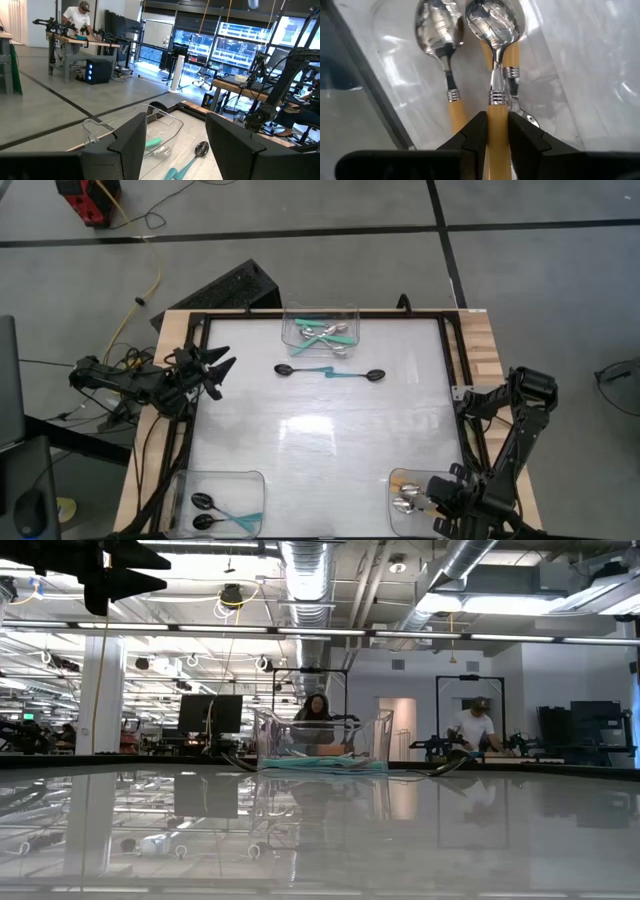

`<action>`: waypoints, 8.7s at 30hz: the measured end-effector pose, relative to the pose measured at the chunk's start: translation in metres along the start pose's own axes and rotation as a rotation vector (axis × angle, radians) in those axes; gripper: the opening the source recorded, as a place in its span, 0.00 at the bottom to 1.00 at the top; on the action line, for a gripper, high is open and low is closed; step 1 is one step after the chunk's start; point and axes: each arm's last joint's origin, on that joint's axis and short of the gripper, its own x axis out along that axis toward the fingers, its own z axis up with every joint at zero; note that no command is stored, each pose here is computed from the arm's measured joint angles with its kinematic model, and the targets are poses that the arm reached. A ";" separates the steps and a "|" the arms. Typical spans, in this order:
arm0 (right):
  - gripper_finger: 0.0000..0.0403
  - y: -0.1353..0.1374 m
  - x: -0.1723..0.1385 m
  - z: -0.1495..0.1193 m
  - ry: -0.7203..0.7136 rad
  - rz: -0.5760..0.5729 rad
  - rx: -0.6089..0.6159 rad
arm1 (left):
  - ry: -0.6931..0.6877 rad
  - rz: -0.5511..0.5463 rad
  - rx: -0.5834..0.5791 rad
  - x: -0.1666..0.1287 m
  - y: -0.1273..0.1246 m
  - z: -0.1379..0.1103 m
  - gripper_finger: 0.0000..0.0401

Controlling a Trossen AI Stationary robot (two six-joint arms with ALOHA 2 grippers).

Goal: Sort silverware by color (type)
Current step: Put the orange spoon into the bottom right transparent bin, then put the right black spoon into the bottom left transparent bin

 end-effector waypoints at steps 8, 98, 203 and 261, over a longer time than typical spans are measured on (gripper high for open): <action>0.31 -0.001 0.000 0.000 0.000 -0.006 0.013 | 0.000 0.000 0.000 0.000 0.000 0.000 0.47; 0.39 -0.127 -0.069 0.248 -0.651 -0.302 -0.162 | 0.055 -0.024 -0.016 0.000 0.000 -0.006 0.47; 0.39 -0.191 0.010 0.267 -1.029 -0.077 -0.179 | 0.077 -0.026 -0.062 0.000 0.001 -0.009 0.47; 0.52 -0.191 0.011 0.266 -1.011 -0.079 -0.174 | 0.073 0.019 -0.063 0.000 0.002 -0.010 0.47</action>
